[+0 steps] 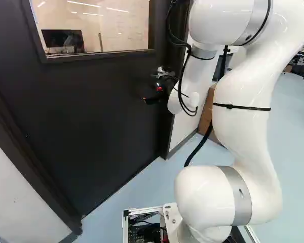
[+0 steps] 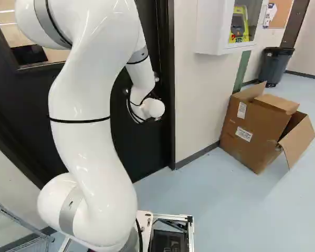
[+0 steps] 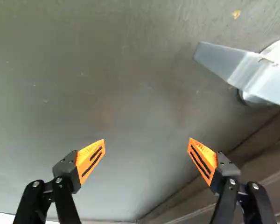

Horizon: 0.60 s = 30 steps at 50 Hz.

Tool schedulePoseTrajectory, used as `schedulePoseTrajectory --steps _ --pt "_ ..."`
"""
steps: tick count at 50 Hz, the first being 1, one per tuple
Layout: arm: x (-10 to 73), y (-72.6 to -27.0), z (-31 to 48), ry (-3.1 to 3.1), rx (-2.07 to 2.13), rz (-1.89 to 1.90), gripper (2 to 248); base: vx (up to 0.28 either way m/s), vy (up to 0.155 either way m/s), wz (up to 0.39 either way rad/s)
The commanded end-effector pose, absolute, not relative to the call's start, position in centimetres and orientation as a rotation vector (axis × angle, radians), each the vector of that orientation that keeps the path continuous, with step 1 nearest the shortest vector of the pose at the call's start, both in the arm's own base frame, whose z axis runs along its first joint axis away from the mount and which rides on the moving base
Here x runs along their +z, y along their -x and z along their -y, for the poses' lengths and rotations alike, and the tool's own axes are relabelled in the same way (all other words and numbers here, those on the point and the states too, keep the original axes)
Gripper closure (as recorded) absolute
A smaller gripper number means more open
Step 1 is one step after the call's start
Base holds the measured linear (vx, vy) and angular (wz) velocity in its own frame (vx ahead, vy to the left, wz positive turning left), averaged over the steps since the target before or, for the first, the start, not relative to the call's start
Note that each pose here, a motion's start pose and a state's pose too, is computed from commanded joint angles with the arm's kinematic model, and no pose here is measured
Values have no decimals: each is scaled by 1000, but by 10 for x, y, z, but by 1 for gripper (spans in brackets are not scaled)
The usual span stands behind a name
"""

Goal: Open the door and move inside

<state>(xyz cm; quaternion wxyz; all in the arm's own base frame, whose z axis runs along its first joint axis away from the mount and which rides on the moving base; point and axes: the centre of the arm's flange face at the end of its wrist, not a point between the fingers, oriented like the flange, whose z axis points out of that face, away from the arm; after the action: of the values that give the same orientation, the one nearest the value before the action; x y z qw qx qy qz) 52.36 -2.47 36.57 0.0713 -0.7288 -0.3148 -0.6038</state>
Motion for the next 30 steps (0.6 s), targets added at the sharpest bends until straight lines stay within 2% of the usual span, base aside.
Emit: schedulePoseTrajectory --steps 30 --pt "366 -550 25 2138 -1865 951 3 0 0 0"
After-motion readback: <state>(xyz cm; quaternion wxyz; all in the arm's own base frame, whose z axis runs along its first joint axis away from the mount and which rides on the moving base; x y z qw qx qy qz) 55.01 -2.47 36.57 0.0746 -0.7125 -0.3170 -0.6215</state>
